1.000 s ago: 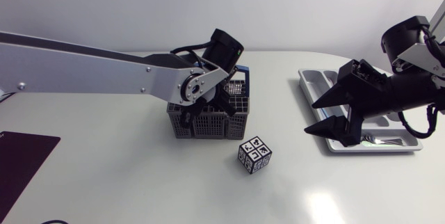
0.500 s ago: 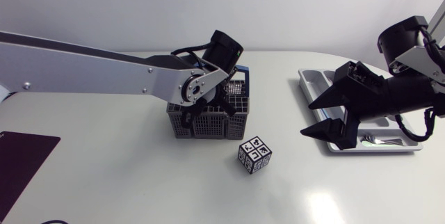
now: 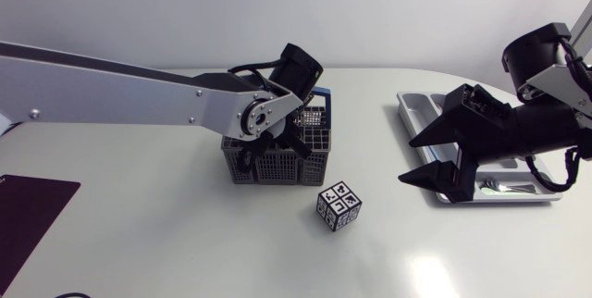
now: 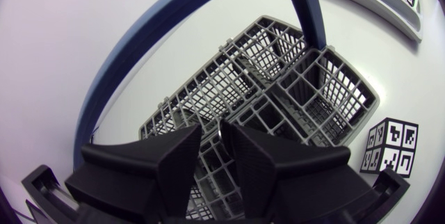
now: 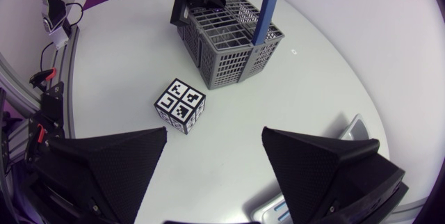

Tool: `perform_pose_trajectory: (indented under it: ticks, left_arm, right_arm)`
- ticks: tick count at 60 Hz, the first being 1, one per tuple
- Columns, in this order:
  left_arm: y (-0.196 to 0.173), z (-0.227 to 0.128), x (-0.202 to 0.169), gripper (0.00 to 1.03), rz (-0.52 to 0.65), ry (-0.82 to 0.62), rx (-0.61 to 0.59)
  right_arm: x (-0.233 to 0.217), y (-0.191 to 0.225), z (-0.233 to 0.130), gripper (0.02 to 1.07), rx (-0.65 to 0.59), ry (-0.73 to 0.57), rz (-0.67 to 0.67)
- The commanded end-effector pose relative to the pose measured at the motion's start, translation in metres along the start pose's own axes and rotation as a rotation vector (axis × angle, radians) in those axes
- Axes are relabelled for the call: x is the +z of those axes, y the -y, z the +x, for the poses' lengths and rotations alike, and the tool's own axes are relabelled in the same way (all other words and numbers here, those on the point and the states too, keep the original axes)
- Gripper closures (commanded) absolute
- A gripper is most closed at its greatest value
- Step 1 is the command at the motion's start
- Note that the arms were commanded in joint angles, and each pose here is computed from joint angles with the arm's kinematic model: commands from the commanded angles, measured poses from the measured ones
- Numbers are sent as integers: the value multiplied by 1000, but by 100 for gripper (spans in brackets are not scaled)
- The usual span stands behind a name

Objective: Transfer all utensils from the basket to the drawer tray.

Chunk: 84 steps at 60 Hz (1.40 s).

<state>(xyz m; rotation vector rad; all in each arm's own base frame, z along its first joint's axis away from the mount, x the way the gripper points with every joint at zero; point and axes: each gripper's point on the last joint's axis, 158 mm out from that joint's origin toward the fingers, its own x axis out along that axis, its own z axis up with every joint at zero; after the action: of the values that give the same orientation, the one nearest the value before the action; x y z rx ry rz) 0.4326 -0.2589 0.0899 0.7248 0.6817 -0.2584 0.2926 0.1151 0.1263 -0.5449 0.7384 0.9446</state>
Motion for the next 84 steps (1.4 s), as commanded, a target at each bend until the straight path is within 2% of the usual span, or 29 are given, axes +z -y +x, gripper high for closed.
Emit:
perform_pose_trajectory:
  ticks: [1,23,45,71,84]
  left_arm:
    - [-10,-10,9,66,-36,19,15]
    - [-8,-7,14,67,-57,27,8]
    - [-2,-9,13,100,-80,44,-15]
    - [2,-30,15,100,-82,104,-24]
    - [1,-49,17,100,-35,170,12]
  right_arm:
    - [-4,-8,3,8,10,-5,19]
    - [-1,-12,8,8,11,-14,9]
    - [0,-17,10,8,11,-14,0]
    - [0,-20,4,8,-5,-1,-14]
    - [3,-24,0,8,-10,9,-24]
